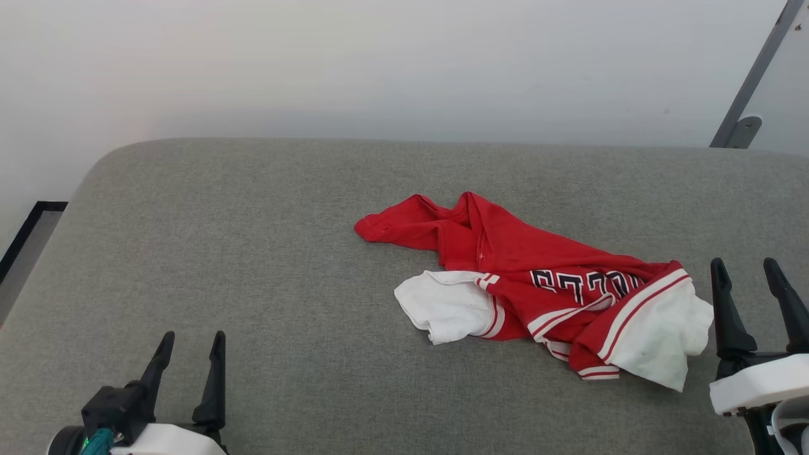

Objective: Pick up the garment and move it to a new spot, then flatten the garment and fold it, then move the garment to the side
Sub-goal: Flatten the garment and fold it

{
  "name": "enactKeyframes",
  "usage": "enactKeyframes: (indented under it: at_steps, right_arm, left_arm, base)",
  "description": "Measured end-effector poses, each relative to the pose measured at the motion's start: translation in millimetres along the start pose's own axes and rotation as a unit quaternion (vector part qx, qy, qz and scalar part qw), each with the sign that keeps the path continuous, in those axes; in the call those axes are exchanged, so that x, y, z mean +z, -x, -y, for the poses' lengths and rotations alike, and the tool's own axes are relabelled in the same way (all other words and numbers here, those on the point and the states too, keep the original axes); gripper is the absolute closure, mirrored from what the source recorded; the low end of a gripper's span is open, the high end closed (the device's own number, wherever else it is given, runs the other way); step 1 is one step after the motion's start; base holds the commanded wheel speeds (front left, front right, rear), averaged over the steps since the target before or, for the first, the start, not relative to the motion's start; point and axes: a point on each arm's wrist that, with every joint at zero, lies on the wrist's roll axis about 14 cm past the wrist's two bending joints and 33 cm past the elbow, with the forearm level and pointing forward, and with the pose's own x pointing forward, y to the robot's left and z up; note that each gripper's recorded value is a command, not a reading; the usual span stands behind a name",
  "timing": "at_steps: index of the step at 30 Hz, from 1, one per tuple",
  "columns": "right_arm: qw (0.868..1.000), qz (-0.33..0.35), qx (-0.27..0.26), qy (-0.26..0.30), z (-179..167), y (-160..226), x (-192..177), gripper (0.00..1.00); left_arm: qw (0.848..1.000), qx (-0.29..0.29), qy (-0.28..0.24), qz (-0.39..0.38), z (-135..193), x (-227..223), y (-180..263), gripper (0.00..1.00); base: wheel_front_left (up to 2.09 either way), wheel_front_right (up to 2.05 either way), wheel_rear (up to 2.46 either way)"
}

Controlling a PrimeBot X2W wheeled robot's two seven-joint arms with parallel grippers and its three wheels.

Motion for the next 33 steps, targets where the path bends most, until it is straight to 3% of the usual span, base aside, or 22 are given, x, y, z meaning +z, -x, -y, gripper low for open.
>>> enactKeyframes:
  at_steps: [10,13,15,19,21,27,33]
  right_arm:
    - [0.999,-0.033,0.000,0.006,3,-3,-9,0.00]
    - [0.997,-0.077,0.005,0.020,7,-8,-21,0.00]
    - [0.989,-0.142,0.012,0.040,12,-9,-39,0.00]
    - [0.951,-0.304,-0.004,0.060,39,2,-80,0.00]
    - [0.924,-0.375,-0.011,0.069,52,6,-92,0.00]
    - [0.885,-0.461,-0.033,0.063,70,-18,-97,0.00]
    - [0.828,-0.557,-0.027,0.052,67,-21,-136,0.00]
  left_arm:
    - [1.000,0.010,0.007,-0.012,-1,-11,0,0.00]
    - [1.000,0.011,0.013,-0.013,1,-12,-4,0.00]
    - [1.000,0.012,0.017,-0.016,3,-15,-7,0.00]
    - [0.999,0.020,0.025,-0.024,3,-21,-12,0.00]
    - [0.999,0.023,0.031,-0.033,4,-27,-14,0.00]
    - [0.997,0.011,0.050,-0.050,17,-41,-32,0.00]
    - [0.996,0.009,0.057,-0.065,21,-55,-51,0.00]
  base:
    - [0.00,0.00,0.00]
    - [0.00,0.00,0.00]
    - [0.00,0.00,0.00]
    - [0.00,0.00,0.00]
    - [0.00,0.00,0.00]
    - [0.00,0.00,0.00]
    - [0.00,0.00,0.00]
